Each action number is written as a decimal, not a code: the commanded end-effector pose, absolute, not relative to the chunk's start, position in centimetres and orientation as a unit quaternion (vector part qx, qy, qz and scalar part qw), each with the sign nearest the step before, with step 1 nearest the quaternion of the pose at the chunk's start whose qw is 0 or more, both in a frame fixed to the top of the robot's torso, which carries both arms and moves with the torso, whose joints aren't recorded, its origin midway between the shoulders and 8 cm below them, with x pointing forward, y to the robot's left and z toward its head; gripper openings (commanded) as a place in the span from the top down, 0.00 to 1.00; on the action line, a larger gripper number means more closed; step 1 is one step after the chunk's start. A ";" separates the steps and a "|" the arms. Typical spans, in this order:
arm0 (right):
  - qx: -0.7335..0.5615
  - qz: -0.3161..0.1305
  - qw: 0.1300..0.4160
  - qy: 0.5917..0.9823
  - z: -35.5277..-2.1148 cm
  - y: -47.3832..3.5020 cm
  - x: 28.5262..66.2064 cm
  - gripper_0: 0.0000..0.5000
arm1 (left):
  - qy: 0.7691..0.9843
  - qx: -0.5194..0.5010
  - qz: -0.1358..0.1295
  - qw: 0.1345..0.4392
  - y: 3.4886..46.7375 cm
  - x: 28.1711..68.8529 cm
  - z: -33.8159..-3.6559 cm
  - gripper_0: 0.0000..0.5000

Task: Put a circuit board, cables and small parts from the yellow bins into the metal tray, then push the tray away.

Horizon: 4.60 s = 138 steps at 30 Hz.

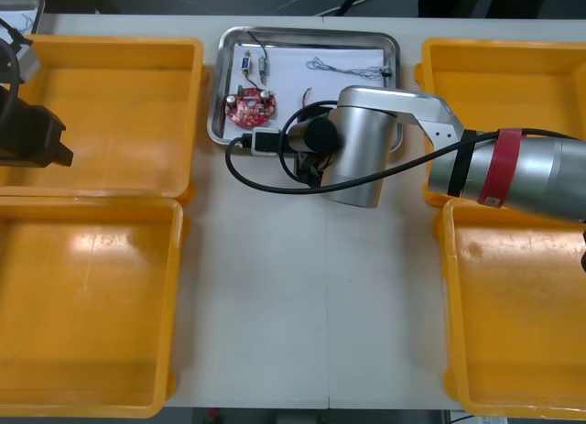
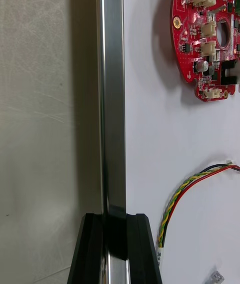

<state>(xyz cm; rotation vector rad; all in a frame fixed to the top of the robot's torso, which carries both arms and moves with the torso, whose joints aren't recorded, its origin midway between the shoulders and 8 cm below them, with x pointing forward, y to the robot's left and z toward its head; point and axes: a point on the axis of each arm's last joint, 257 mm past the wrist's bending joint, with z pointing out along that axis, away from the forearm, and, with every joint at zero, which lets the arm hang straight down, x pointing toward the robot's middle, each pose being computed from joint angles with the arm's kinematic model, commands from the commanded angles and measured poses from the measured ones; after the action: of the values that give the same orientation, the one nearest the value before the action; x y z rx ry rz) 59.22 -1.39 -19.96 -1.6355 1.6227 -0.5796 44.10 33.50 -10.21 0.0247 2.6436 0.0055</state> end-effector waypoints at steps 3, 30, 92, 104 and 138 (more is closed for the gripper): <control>-0.648 -0.235 0.402 0.603 -16.0 1.0 60.4 1.00 | 0.966 0.054 0.024 0.253 34.0 43.8 -9.7 0.00; -0.648 -0.239 0.419 0.590 -14.4 1.3 61.8 1.00 | 0.966 0.054 0.024 0.253 34.0 43.8 -9.7 0.00; -0.620 -0.139 0.289 0.716 -10.8 -2.9 47.6 0.00 | 0.966 0.054 0.024 0.253 34.0 43.8 -9.7 0.00; -0.523 -0.080 0.256 0.809 -9.9 -8.7 44.6 0.00 | 0.966 0.054 0.024 0.253 34.0 43.8 -9.7 0.00; -0.070 0.003 0.236 0.969 -11.6 -29.3 34.8 0.00 | 0.966 0.054 0.024 0.253 34.0 43.8 -9.7 0.00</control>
<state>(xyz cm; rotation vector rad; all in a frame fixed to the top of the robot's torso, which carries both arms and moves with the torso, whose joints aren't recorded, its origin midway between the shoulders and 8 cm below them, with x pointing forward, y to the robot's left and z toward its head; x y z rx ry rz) 35.81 -26.56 -12.13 -0.3394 2.6466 0.0412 44.06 33.50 -10.23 0.0258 2.6436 0.0065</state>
